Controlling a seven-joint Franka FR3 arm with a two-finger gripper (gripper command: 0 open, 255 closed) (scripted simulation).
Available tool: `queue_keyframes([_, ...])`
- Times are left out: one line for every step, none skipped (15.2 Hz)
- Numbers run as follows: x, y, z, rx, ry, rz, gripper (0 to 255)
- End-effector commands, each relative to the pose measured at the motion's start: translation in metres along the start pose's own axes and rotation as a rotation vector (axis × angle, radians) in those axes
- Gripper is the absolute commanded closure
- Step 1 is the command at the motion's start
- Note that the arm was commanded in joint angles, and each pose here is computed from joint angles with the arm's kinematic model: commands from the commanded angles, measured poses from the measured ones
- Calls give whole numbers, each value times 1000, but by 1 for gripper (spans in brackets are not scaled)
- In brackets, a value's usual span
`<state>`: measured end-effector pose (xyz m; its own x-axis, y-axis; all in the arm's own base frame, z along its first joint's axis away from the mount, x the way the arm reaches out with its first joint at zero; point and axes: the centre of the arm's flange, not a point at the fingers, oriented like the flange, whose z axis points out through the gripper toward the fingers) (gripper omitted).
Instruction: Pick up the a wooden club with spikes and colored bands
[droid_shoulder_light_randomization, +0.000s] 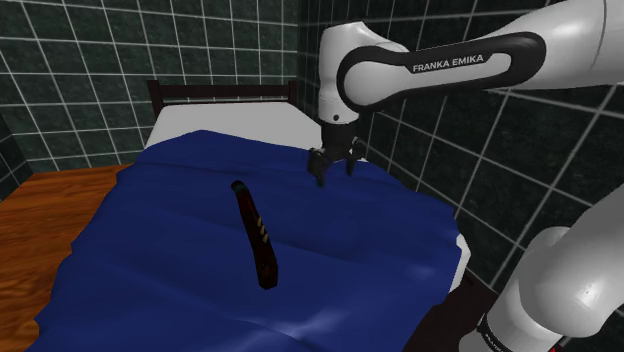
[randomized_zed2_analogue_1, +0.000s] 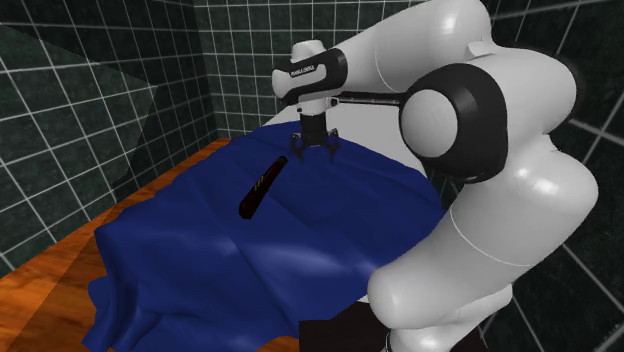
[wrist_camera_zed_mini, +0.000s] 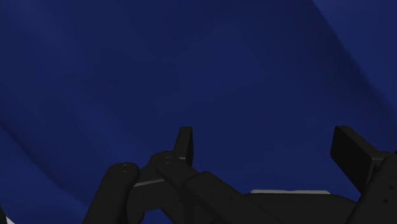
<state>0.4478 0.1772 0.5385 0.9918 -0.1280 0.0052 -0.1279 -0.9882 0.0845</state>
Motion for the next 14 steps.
queue_keyframes([14,-25,9,-2,-10,16,0])
queue_keyframes([21,-37,13,-4,-14,23,0])
queue_keyframes([28,-48,17,-6,-19,31,0])
queue_keyframes([34,-59,21,-8,-24,38,0])
queue_keyframes([41,-70,26,-10,-29,45,0])
queue_keyframes([48,-82,30,-11,-33,52,0])
queue_keyframes([55,-93,34,-13,-38,59,0])
queue_keyframes([62,-104,39,-15,-43,67,0])
queue_keyframes([69,-115,43,-17,-48,74,0])
queue_keyframes([76,-126,48,-18,-52,81,0])
queue_keyframes([83,-136,52,-20,-57,88,0])
queue_keyframes([90,-147,57,-22,-62,96,0])
queue_keyframes([97,-158,62,-24,-67,103,0])
queue_keyframes([105,-169,67,-26,-71,110,0])
